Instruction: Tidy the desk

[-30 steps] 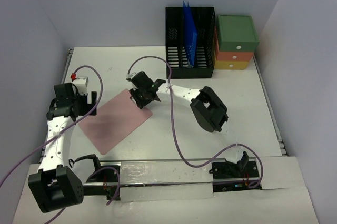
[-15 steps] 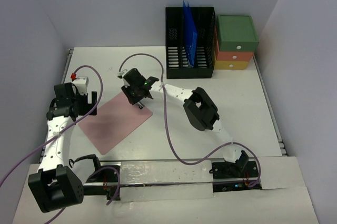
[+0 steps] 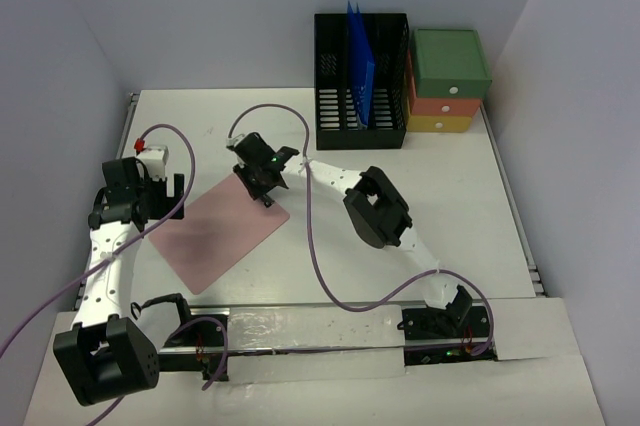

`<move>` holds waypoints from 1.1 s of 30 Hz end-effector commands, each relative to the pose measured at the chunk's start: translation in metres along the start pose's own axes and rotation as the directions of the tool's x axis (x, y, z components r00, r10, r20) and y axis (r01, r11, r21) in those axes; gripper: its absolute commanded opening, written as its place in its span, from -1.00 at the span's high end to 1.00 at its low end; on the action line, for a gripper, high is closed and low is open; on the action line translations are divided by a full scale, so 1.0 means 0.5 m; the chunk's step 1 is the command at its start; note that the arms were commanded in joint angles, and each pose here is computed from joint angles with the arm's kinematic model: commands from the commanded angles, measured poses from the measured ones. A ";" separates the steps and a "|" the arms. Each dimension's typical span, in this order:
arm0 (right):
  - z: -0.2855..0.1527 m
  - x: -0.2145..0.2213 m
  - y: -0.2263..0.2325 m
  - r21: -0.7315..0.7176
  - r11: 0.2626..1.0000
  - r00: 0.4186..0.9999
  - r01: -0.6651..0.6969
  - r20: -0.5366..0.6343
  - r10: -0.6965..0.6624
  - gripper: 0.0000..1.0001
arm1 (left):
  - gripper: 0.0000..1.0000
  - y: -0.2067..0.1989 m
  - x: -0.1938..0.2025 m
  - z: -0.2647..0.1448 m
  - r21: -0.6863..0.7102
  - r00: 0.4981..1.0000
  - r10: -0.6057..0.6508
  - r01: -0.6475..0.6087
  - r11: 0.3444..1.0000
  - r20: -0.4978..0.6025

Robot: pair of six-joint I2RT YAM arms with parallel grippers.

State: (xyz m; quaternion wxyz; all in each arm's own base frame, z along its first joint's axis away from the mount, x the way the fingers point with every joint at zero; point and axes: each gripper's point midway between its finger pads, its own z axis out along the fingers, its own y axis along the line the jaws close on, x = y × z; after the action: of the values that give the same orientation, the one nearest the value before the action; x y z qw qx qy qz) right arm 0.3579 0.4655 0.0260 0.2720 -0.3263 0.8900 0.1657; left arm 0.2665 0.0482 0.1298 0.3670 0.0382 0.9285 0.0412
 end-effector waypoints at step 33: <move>-0.177 -0.027 0.057 -0.223 0.950 0.971 -0.219 0.041 0.234 1.00 | -0.87 -0.222 -0.066 -0.099 0.333 0.867 0.446 -0.497 0.801 0.222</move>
State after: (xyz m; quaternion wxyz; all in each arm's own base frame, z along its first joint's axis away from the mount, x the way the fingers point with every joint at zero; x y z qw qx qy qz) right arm 0.2998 0.4433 0.0594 0.2223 -0.2828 0.9050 0.2272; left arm 0.2565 -0.0349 0.1706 0.3940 0.2523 0.8813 -0.0666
